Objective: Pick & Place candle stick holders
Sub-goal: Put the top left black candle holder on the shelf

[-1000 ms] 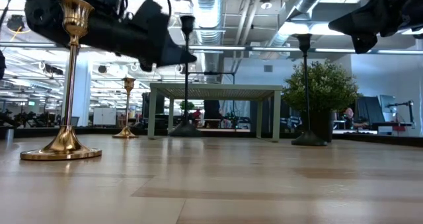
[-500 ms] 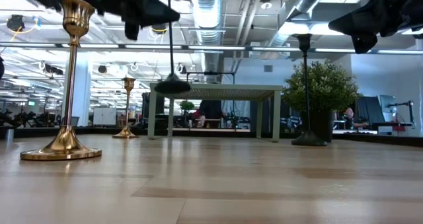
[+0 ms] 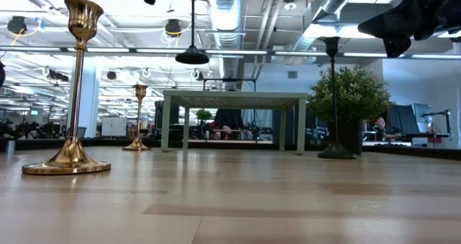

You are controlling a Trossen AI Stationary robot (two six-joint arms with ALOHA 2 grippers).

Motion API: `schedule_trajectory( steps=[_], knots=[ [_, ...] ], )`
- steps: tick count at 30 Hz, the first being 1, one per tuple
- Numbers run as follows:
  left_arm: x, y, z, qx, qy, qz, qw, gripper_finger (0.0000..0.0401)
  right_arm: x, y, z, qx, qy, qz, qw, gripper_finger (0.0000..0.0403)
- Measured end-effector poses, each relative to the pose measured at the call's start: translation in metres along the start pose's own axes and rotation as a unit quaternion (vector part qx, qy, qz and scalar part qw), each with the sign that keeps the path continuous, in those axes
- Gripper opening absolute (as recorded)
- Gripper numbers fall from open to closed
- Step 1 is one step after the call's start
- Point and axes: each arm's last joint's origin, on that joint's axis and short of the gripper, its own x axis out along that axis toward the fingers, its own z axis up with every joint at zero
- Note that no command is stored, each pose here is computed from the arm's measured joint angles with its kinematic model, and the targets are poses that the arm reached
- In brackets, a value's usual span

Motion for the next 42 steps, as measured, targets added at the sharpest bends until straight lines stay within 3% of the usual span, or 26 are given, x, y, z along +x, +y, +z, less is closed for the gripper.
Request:
schedule_trajectory(
  steps=[7,12,18,23,42],
  knots=[
    [0.013,0.031,0.006,0.001,-0.006,0.077,0.997,0.0017,0.0,0.0,0.0,0.0,0.0,0.0,1.0,0.0],
    [0.028,0.053,0.0,-0.028,0.002,0.055,0.998,0.0017,0.0,0.0,0.0,-0.001,0.0,0.0,1.0,0.0],
    [0.046,0.074,-0.014,-0.04,0.029,0.088,0.995,0.0017,0.0,0.0,0.0,-0.001,0.0,0.0,1.0,0.0],
    [0.055,0.077,-0.021,-0.054,0.043,0.059,0.996,0.0017,0.0,0.0,0.0,-0.001,0.0,0.0,1.0,0.0],
    [0.06,0.073,-0.026,-0.031,0.051,0.059,0.996,0.0017,0.0,0.0,0.0,-0.001,0.0,0.0,1.0,0.0]
  ],
)
